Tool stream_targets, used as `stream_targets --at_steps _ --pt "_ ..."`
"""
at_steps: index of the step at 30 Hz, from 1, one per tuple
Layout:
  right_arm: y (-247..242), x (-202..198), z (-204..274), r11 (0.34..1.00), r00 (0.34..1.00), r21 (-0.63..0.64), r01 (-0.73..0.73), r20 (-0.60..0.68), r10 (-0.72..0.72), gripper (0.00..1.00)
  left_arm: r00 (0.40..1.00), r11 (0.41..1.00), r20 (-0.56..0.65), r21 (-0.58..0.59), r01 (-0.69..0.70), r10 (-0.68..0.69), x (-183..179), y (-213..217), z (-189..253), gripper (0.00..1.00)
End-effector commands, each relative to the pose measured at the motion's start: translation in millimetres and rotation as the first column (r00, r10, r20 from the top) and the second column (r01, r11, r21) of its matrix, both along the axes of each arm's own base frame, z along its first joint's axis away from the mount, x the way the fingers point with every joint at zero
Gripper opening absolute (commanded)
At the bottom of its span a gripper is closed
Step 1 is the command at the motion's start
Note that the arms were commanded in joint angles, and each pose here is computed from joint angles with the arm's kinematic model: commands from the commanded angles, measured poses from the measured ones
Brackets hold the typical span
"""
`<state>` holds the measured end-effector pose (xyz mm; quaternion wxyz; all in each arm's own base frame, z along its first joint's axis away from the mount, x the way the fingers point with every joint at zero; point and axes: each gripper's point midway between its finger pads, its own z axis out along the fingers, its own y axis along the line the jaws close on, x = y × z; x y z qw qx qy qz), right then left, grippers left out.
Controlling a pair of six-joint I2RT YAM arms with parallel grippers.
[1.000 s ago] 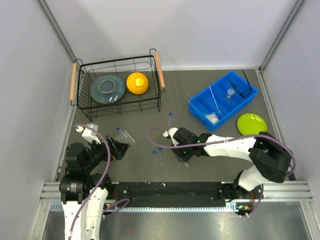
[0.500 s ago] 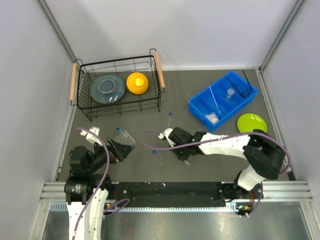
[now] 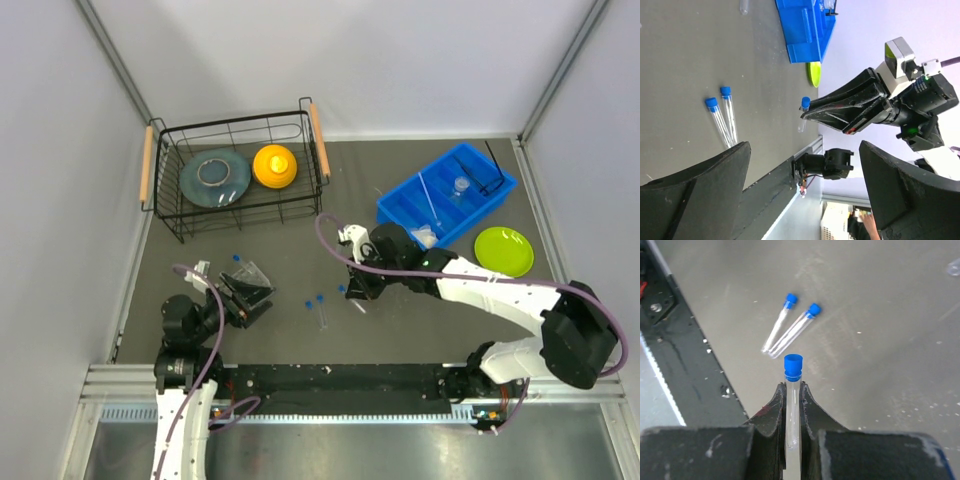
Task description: Organize the chemistry lab equipment
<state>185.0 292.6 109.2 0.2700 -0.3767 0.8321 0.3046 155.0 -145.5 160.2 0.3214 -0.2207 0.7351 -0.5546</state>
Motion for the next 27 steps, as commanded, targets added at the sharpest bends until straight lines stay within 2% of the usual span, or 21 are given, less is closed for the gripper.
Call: stream_targets --at_steps 1,8,11,12,13,14,15,16,17,19,21,27 --pt "21.7 -16.8 30.1 0.985 0.993 0.137 -0.106 -0.043 0.112 0.0 0.994 0.997 0.104 -0.069 0.021 -0.013 2.0 -3.7 31.6 0.95" --pt "33.1 -24.8 45.8 0.971 0.981 0.186 -0.152 -0.093 0.172 0.0 0.999 1.0 0.041 -0.024 0.011 -0.01 14.1 -2.7 26.4 0.89" --pt "34.1 -25.7 44.6 0.97 0.979 0.185 -0.158 -0.099 0.178 0.0 0.997 0.997 0.023 0.028 0.074 -0.075 10.7 -16.4 23.1 0.84" --pt "34.4 -27.5 44.7 0.968 0.977 0.189 -0.164 -0.106 0.186 0.0 0.999 0.997 0.018 0.071 0.029 -0.031 19.0 -14.1 17.7 0.84" --pt "34.9 -28.4 46.1 0.966 0.975 0.193 -0.169 -0.108 0.193 0.0 0.996 0.992 0.015 0.095 0.087 -0.089 9.5 -27.5 21.0 0.84" --pt "35.6 -30.5 47.2 0.964 0.973 0.199 -0.179 -0.111 0.203 0.0 0.995 0.987 -0.021 0.124 0.101 -0.099 10.2 -33.8 13.9 0.84" --pt "35.1 -31.2 47.7 0.963 0.972 0.2 -0.179 -0.115 0.205 0.0 0.999 0.986 -0.024 0.161 0.049 -0.046 19.0 -33.6 11.2 0.84" --pt "34.7 -31.8 47.0 0.963 0.972 0.199 -0.181 -0.117 0.206 0.0 0.994 0.979 -0.025 0.171 0.113 -0.111 8.3 -49.4 15.0 0.84" --pt "34.4 -32.3 47.9 0.963 0.971 0.201 -0.182 -0.116 0.208 0.0 0.993 0.975 -0.039 0.188 0.117 -0.112 12.5 -56.3 11.8 0.84" --pt "33.7 -33.5 47.3 0.962 0.971 0.201 -0.183 -0.119 0.21 0.0 0.992 0.972 -0.053 0.198 0.126 -0.118 14.5 -68.7 9.4 0.84" --pt "32.9 -34.7 47.4 0.961 0.969 0.204 -0.186 -0.122 0.213 0.0 0.992 0.978 -0.024 0.164 0.128 -0.126 18.2 -78.4 18.2 0.78" --pt "33.9 -37.0 47.0 0.958 0.966 0.209 -0.197 -0.127 0.227 0.0 0.992 0.985 -0.015 0.12 0.125 -0.124 28.2 -96.6 24.0 0.7"
